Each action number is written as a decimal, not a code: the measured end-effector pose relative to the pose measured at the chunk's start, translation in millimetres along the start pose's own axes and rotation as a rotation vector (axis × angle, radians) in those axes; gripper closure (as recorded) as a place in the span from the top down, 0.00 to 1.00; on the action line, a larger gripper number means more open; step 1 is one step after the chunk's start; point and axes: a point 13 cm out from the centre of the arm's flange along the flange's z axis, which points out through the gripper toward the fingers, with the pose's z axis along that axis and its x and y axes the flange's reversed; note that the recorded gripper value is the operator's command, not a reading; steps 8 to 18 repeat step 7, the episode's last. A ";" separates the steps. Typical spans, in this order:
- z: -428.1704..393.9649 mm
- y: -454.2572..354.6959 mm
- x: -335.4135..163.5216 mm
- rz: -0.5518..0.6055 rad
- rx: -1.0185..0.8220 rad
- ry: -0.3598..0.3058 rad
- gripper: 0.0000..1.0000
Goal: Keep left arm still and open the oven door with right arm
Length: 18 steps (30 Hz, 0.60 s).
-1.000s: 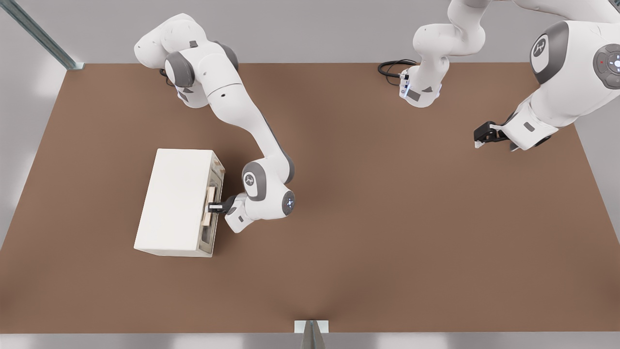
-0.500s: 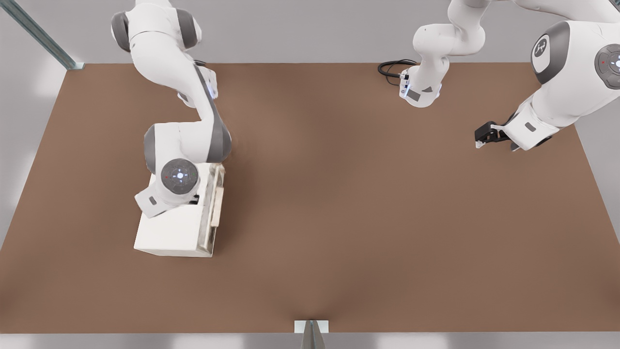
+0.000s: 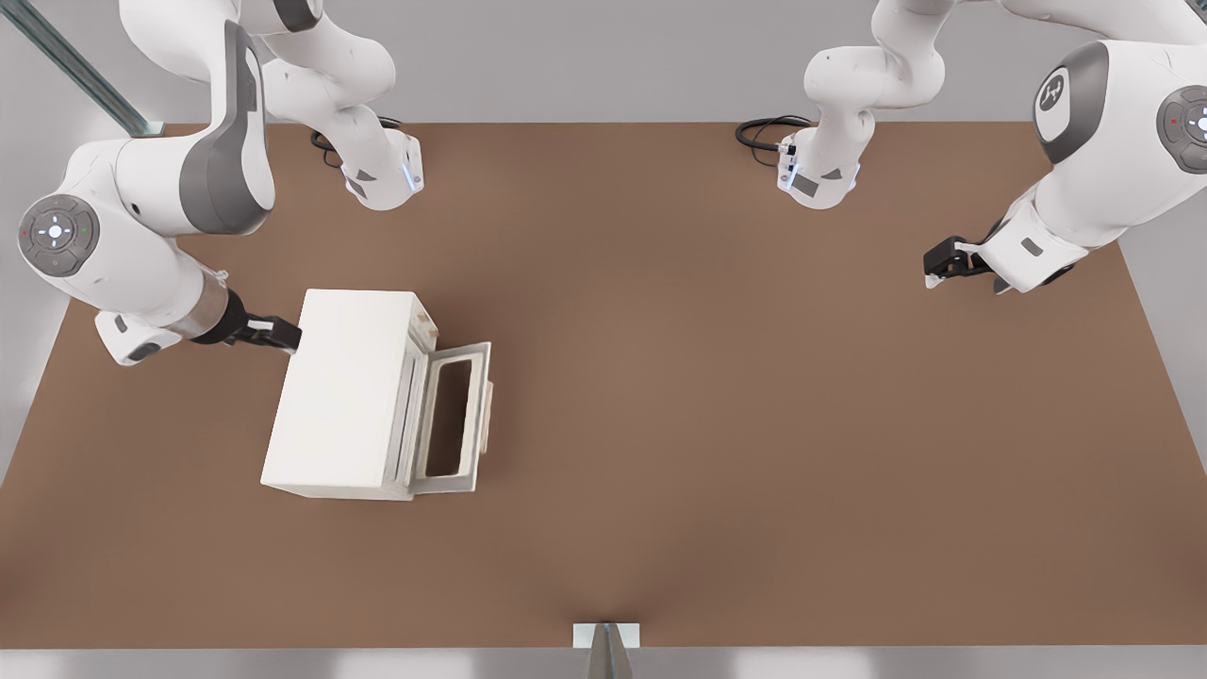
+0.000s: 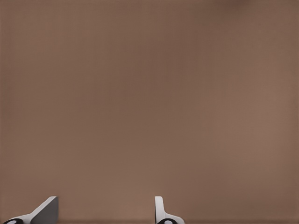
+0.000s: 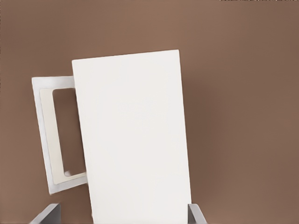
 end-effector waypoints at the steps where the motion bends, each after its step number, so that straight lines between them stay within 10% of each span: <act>1: 0.1 0.1 -0.3 -0.008 -0.001 0.000 1.00; 18: -0.4 0.6 -0.8 -0.049 -0.003 -0.004 1.00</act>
